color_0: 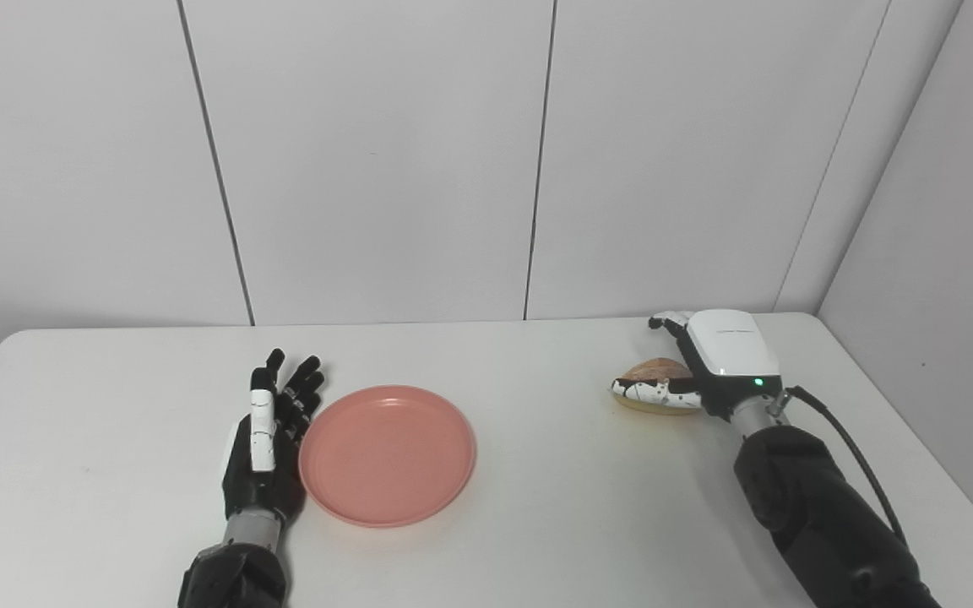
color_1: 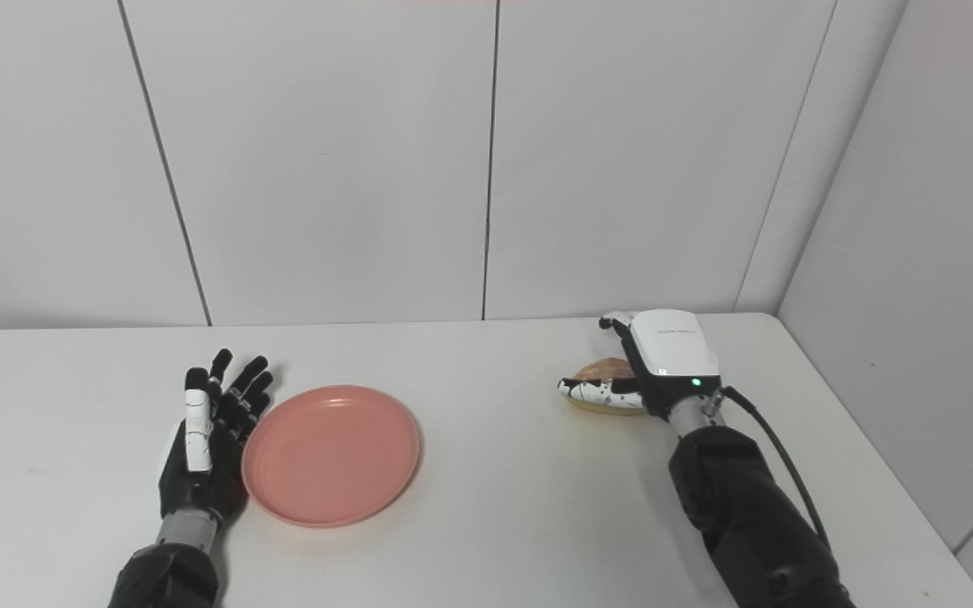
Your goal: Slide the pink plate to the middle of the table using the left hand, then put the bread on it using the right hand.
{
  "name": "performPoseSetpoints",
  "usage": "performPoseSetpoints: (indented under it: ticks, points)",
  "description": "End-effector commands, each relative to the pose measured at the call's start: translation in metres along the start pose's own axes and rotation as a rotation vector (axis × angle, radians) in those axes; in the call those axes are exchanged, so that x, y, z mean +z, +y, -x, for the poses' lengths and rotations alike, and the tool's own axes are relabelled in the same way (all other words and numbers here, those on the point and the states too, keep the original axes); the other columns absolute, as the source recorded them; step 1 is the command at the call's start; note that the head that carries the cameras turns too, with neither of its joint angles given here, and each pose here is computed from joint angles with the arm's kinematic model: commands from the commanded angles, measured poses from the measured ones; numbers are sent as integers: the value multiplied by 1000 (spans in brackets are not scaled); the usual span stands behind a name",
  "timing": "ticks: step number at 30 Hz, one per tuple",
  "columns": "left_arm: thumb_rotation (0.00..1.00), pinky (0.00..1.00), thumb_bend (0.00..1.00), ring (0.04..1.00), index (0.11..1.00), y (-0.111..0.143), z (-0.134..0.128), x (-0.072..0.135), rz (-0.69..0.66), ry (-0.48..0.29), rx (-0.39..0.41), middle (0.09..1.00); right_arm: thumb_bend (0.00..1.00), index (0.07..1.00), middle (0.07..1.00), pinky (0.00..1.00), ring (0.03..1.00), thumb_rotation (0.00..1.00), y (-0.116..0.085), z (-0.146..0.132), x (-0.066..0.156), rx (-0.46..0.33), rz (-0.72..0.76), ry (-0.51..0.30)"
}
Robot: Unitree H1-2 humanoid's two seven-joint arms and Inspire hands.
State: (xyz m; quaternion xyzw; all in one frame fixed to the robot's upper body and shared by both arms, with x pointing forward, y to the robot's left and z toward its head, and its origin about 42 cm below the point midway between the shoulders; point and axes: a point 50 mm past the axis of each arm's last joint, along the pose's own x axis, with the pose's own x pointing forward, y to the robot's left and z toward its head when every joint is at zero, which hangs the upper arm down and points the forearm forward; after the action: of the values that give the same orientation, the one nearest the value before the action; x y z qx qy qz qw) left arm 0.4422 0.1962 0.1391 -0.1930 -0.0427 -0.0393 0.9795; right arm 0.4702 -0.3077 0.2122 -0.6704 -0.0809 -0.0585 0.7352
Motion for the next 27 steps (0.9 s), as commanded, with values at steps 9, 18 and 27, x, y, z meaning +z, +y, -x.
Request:
performPoseSetpoints:
  ticks: [9,18,27]
  points:
    - [835,985,870,915,1000,8,20,-29,16,125,48,860,841,752,781,704,759,839,-31,-29,6,-40,27,-43]
    - [836,992,867,914,1000,8,21,-29,19,128,52,854,836,757,779,690,759,818,-17,-29,2,18,28,-17]
    - [835,983,880,911,1000,10,21,-27,13,128,53,849,833,745,765,667,733,799,-16,-33,-6,33,47,-7]
